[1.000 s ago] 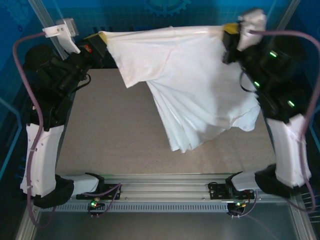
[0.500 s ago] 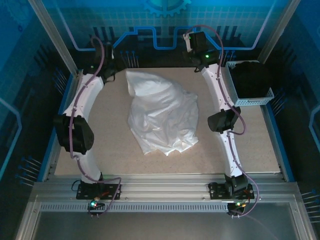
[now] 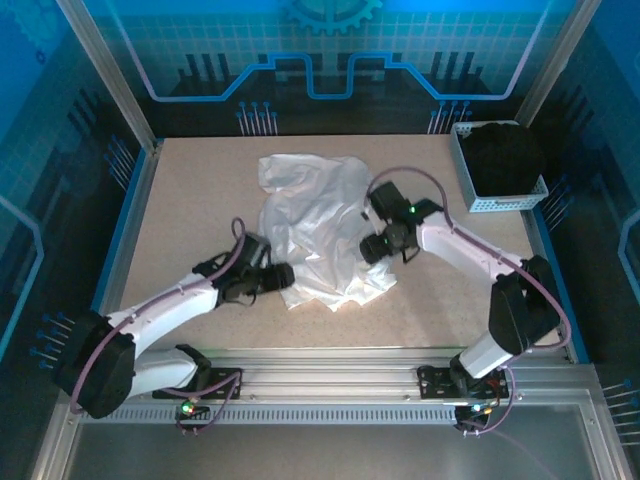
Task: Fold the inside-out t-shirt
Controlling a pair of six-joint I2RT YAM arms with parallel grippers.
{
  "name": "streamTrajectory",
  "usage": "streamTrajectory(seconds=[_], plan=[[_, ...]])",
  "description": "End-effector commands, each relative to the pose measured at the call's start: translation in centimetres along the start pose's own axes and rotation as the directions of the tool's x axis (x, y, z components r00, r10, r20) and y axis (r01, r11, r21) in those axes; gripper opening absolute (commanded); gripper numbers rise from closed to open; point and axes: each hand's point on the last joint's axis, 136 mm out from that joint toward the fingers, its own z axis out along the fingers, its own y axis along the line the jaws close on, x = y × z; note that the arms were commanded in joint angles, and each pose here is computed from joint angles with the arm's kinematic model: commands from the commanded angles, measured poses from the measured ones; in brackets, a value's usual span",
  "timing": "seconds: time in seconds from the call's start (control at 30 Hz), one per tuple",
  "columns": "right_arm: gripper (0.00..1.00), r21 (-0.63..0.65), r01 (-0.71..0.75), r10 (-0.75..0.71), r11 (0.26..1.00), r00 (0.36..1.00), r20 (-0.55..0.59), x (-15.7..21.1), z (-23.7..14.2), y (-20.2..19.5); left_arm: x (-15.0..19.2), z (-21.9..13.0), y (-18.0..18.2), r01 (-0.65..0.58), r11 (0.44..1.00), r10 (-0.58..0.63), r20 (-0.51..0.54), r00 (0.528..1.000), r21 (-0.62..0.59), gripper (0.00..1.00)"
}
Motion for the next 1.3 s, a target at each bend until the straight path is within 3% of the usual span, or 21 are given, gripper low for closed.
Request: streamTrajectory(seconds=[0.0,0.13,0.2,0.37,0.43,0.57,0.67,0.8,0.83,0.97,1.1,1.27], plan=[[0.71,-0.096,-0.108,0.109,0.990,0.994,0.000,0.9,2.6,1.2,0.9,1.0,-0.9,0.021,1.000,-0.021,-0.011,1.000,0.013,0.66],[0.69,-0.136,-0.133,0.135,0.982,0.991,0.002,-0.2,4.8,0.9,1.1,3.3,-2.0,-0.017,1.000,0.018,-0.037,0.999,0.005,0.55],[0.61,-0.192,-0.172,0.176,0.966,0.984,0.004,-1.1,5.5,0.9,1.5,4.4,-1.9,-0.023,1.000,0.023,-0.053,0.998,-0.001,0.49],[0.10,-0.221,-0.202,0.219,0.954,0.974,0.057,-3.9,4.9,-1.1,2.2,6.9,-1.1,-0.043,0.999,0.042,-0.077,0.996,-0.022,0.16],[0.00,-0.198,-0.208,0.231,0.958,0.967,0.103,-5.6,3.4,-2.7,2.2,7.2,-1.1,-0.060,0.998,0.057,-0.084,0.995,-0.025,0.00],[0.00,-0.077,-0.278,0.288,0.958,0.918,0.272,-10.9,-0.2,-8.4,2.1,6.2,-1.2,-0.068,0.998,0.067,-0.054,0.996,0.001,0.00],[0.02,0.072,-0.407,0.366,0.911,0.876,0.314,-14.2,0.0,-14.9,1.8,5.0,-1.7,-0.082,0.996,0.084,-0.032,0.996,0.034,0.00],[0.39,0.123,-0.473,0.418,0.872,0.852,0.315,-15.4,-0.2,-18.5,1.6,3.3,-3.2,-0.083,0.991,0.086,-0.025,0.996,0.105,0.00],[0.48,0.121,-0.460,0.406,0.880,0.859,0.313,-14.6,-0.6,-17.8,1.6,2.8,-3.4,-0.075,0.989,0.079,-0.024,0.997,0.124,0.00],[0.64,0.029,-0.379,0.360,0.925,0.898,0.251,-8.9,-1.4,-12.0,0.7,0.2,-4.0,-0.035,0.978,0.034,0.009,0.999,0.205,0.00],[0.68,-0.120,-0.327,0.339,0.937,0.935,0.099,-1.3,0.6,-4.9,-0.1,-1.4,-3.6,-0.017,0.976,0.013,0.019,1.000,0.215,0.00],[0.65,-0.157,-0.345,0.340,0.925,0.939,-0.061,3.6,4.5,-1.8,-0.3,-2.1,-3.4,-0.012,0.976,0.010,0.011,1.000,0.219,0.00]])
